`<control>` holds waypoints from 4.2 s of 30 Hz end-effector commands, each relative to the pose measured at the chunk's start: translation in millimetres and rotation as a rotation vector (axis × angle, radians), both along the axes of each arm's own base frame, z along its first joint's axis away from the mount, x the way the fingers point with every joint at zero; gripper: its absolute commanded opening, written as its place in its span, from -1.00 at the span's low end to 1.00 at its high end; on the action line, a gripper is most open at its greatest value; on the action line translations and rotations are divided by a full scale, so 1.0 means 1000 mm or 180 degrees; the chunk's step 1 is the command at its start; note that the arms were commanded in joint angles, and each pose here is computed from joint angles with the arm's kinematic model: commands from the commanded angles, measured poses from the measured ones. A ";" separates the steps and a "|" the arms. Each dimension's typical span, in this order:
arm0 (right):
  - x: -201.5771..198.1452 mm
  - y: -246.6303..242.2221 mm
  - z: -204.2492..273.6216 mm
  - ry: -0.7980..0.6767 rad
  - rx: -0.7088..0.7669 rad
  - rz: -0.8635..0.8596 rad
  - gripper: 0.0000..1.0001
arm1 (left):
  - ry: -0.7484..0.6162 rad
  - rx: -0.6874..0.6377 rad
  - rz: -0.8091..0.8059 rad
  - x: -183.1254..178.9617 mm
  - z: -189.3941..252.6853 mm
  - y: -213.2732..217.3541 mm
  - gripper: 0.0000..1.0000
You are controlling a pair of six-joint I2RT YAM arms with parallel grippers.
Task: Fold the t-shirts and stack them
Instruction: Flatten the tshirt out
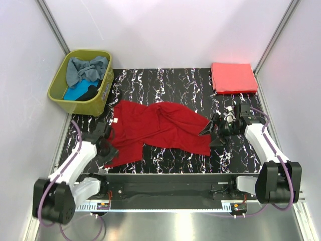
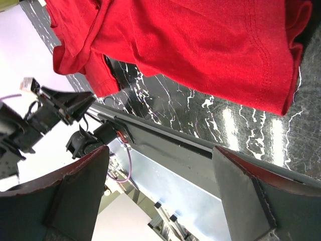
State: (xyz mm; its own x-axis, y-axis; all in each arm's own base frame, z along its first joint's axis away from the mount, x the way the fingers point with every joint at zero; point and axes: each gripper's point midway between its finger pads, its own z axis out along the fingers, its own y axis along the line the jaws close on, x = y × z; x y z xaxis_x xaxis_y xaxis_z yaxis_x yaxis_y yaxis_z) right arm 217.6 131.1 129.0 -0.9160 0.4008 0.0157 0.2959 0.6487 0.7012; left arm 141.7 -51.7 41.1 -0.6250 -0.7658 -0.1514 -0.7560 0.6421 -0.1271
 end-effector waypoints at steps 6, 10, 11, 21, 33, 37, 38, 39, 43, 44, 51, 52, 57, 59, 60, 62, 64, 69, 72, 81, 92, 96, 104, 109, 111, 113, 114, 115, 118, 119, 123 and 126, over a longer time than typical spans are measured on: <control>0.002 0.003 0.016 -0.0323 0.0002 0.0116 0.81 | -0.0014 -0.0065 -0.0356 0.069 -0.019 -0.049 -0.23; -0.002 0.002 0.017 -0.0339 -0.0036 0.0113 0.82 | 0.0017 -0.0169 -0.0783 0.092 -0.017 -0.115 -0.23; -0.004 0.001 0.017 -0.0321 -0.0053 0.0114 0.82 | -0.0014 -0.0236 -0.0841 0.097 -0.013 -0.136 -0.23; 0.000 -0.005 0.011 -0.0283 -0.0196 0.0126 0.89 | -0.0352 -0.0410 -0.0999 0.066 0.045 -0.153 -0.10; 0.012 -0.003 -0.002 -0.0168 -0.0155 0.0068 0.84 | -0.0081 -0.0550 -0.1134 0.005 0.038 -0.139 -0.12; 0.012 -0.004 -0.003 -0.0170 -0.0167 0.0041 0.84 | 0.0097 -0.0466 -0.1175 -0.003 0.025 -0.141 0.02; 0.012 -0.004 -0.003 -0.0172 -0.0175 0.0034 0.83 | 0.0112 -0.0464 -0.1120 -0.005 0.023 -0.141 0.05; 0.011 -0.004 -0.004 -0.0169 -0.0183 0.0032 0.84 | 0.0126 -0.0469 -0.1096 -0.006 0.022 -0.142 0.07; 0.007 -0.005 -0.010 -0.0115 -0.0172 -0.0001 0.84 | 0.0162 -0.0483 -0.1044 -0.009 0.014 -0.151 0.05; 0.006 -0.004 -0.011 -0.0104 -0.0169 -0.0003 0.84 | 0.0172 -0.0514 -0.1009 -0.010 0.012 -0.154 0.03; 0.004 -0.004 -0.009 -0.0135 -0.0167 -0.0020 0.84 | 0.0262 -0.0560 -0.0790 -0.024 -0.004 -0.158 -0.15; 0.003 -0.004 -0.010 -0.0120 -0.0160 -0.0025 0.84 | 0.0263 -0.0540 -0.0771 -0.026 -0.006 -0.156 -0.15; 0.000 -0.004 -0.012 -0.0107 -0.0162 -0.0013 0.84 | 0.0296 -0.0539 -0.0757 -0.029 -0.014 -0.157 -0.07; -0.001 -0.004 -0.013 -0.0104 -0.0160 -0.0017 0.84 | 0.0296 -0.0538 -0.0766 -0.028 -0.016 -0.158 -0.05; -0.001 -0.004 -0.013 -0.0107 -0.0162 -0.0008 0.84 | 0.0285 -0.0554 -0.0778 -0.028 -0.017 -0.160 -0.04; -0.002 -0.004 -0.013 -0.0096 -0.0159 -0.0020 0.84 | 0.0295 -0.0544 -0.0777 -0.028 -0.019 -0.159 -0.04; -0.002 -0.004 -0.013 -0.0098 -0.0158 -0.0019 0.84 | 0.0313 -0.0541 -0.0777 -0.028 -0.023 -0.159 -0.04; -0.002 -0.004 -0.012 -0.0101 -0.0156 -0.0040 0.87 | 0.0439 -0.0477 -0.0765 -0.034 -0.034 -0.156 -0.11; -0.003 -0.004 -0.011 -0.0094 -0.0151 -0.0062 0.87 | 0.0503 -0.0427 -0.0703 -0.040 -0.041 -0.149 -0.14; -0.028 0.002 -0.044 0.0438 -0.0329 -0.0365 0.73 | 0.0206 -0.0126 -0.0943 -0.024 -0.032 -0.128 -1.00; -0.038 0.008 -0.060 0.0518 -0.0371 -0.0503 0.62 | -0.0253 0.0160 -0.1165 -0.010 0.015 -0.095 -1.00; -0.033 0.010 -0.059 0.0486 -0.0369 -0.0392 0.63 | -0.0106 0.0122 -0.1508 -0.018 0.009 -0.096 -1.00; -0.004 0.017 -0.047 0.0173 -0.0603 0.0005 0.63 | -0.0846 -0.0091 -0.1856 -0.012 0.057 -0.094 0.17; 0.043 0.030 -0.029 -0.0093 -0.0766 0.0245 0.57 | -0.1252 0.0063 -0.1521 0.019 0.076 -0.077 0.21; 0.061 0.032 -0.031 -0.0144 -0.0857 0.0296 0.44 | -0.1178 0.0029 -0.1454 0.037 0.068 -0.080 0.07; 0.073 0.033 -0.035 -0.0143 -0.0903 0.0328 0.25 | -0.1041 0.0153 -0.1335 0.059 0.054 -0.065 -0.03; 0.082 0.034 -0.041 -0.0114 -0.0936 0.0371 0.05 | -0.1124 0.0189 -0.1206 0.078 0.055 -0.057 -0.06; 0.087 0.033 -0.044 -0.0109 -0.0971 0.0379 -0.08 | -0.1124 0.0297 -0.1321 0.088 0.053 -0.052 -0.08; 0.104 0.026 -0.057 -0.0117 -0.1188 0.0369 -0.22 | -0.1049 0.0635 -0.1378 0.126 0.048 -0.034 -0.13; 0.108 0.024 -0.062 -0.0109 -0.1247 0.0366 -0.24 | -0.0931 0.0715 -0.1427 0.135 0.037 -0.031 -0.13; 0.119 0.023 -0.084 0.0017 -0.1349 0.0438 -0.35 | -0.0745 0.0920 -0.1468 0.171 0.026 -0.019 -0.13; 0.125 0.014 -0.097 0.0093 -0.1522 0.0344 -0.37 | -0.0564 0.1038 -0.1554 0.189 0.011 -0.017 -0.12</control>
State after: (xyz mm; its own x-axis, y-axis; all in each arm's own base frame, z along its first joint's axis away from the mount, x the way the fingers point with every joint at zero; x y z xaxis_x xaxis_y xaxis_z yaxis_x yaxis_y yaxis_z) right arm 326.8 155.0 33.3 -0.9587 0.2779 -0.0601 0.2374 0.8987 0.3689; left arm 296.4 -74.9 48.1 -0.8375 -0.3755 -0.3971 -0.4027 0.9152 -0.0159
